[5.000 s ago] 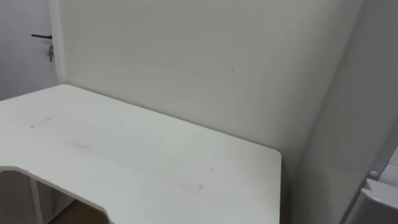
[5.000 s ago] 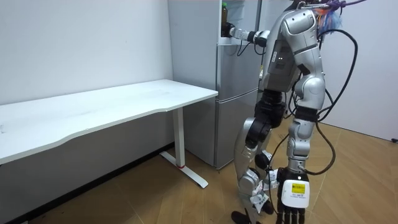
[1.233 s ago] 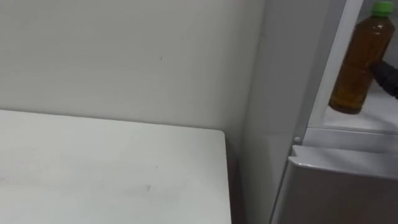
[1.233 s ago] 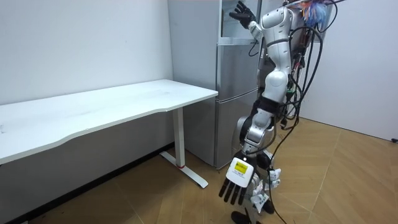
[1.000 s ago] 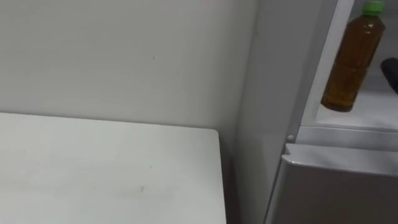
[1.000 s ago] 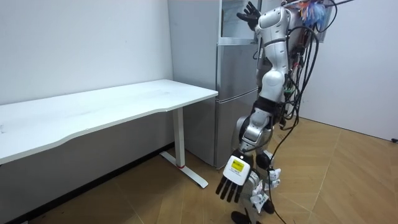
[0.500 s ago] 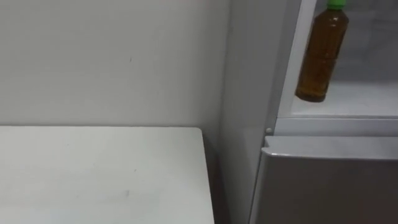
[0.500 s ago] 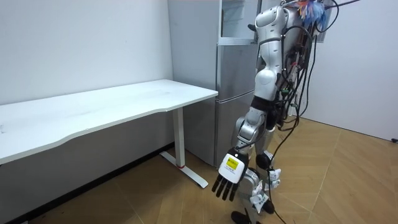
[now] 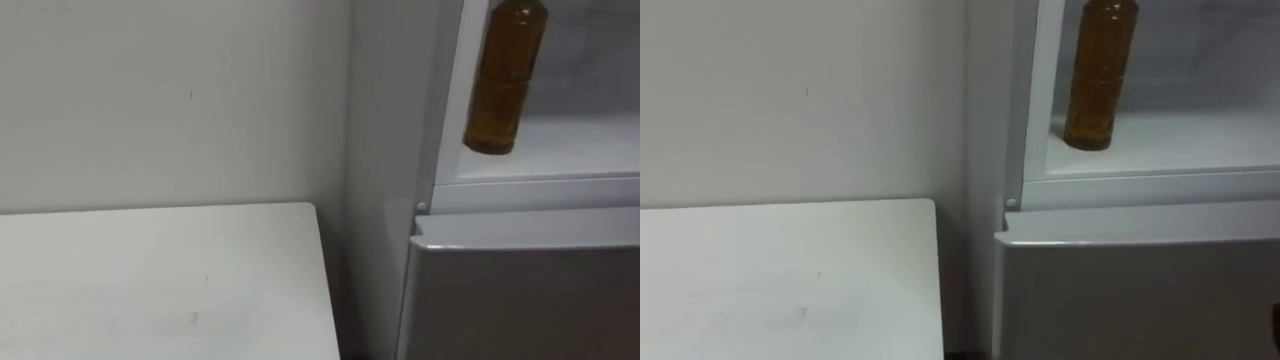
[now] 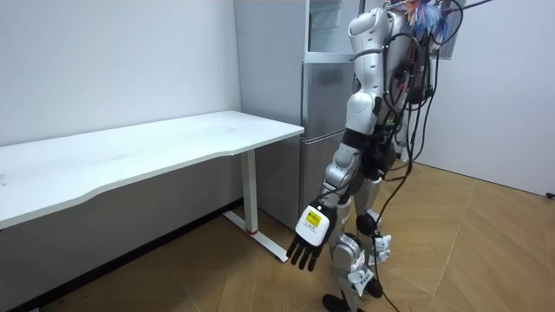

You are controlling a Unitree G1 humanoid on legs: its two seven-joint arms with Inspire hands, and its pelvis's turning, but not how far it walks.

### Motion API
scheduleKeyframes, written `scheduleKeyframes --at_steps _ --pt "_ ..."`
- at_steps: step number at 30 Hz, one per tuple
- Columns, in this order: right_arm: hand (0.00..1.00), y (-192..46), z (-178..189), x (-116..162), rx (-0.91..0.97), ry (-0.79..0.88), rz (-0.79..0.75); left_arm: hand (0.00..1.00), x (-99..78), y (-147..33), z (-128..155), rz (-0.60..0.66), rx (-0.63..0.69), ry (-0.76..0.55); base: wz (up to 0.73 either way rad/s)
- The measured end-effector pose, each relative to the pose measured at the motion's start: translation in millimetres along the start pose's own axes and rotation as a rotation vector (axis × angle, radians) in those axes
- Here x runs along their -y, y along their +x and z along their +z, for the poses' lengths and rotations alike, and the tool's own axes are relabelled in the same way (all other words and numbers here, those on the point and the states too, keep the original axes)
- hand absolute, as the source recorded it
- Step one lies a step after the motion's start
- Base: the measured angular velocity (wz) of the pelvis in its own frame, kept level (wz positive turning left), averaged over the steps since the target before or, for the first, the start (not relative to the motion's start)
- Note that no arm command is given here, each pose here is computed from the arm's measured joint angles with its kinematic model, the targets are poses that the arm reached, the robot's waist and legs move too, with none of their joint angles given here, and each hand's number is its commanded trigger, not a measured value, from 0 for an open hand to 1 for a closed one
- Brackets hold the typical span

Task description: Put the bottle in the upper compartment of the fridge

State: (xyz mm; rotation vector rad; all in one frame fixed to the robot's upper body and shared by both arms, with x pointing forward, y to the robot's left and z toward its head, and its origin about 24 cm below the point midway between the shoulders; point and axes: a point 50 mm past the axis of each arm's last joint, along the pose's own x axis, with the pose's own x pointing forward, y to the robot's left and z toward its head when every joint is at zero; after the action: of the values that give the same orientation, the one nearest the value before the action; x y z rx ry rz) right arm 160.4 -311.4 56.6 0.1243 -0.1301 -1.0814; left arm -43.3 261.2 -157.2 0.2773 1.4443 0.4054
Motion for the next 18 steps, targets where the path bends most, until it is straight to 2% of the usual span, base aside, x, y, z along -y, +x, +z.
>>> scheduleKeyframes --at_steps 2,7,11,18 --pt "0.00 -1 -22 12 -0.122 -0.001 -0.064 0.00 1.0 -0.3 2 -0.006 0.012 0.006 0.02" --pt "0.00 -12 -57 27 -0.290 -0.040 -0.136 0.00 3.8 -0.5 7 -0.015 0.032 0.011 0.00" --pt "0.00 -15 -66 34 -0.329 -0.061 -0.179 0.00 6.5 -1.0 6 -0.031 0.031 0.025 0.00" --pt "0.00 -27 -99 57 -0.451 -0.200 -0.211 0.00 10.7 -1.5 5 -0.070 0.027 0.041 0.00"
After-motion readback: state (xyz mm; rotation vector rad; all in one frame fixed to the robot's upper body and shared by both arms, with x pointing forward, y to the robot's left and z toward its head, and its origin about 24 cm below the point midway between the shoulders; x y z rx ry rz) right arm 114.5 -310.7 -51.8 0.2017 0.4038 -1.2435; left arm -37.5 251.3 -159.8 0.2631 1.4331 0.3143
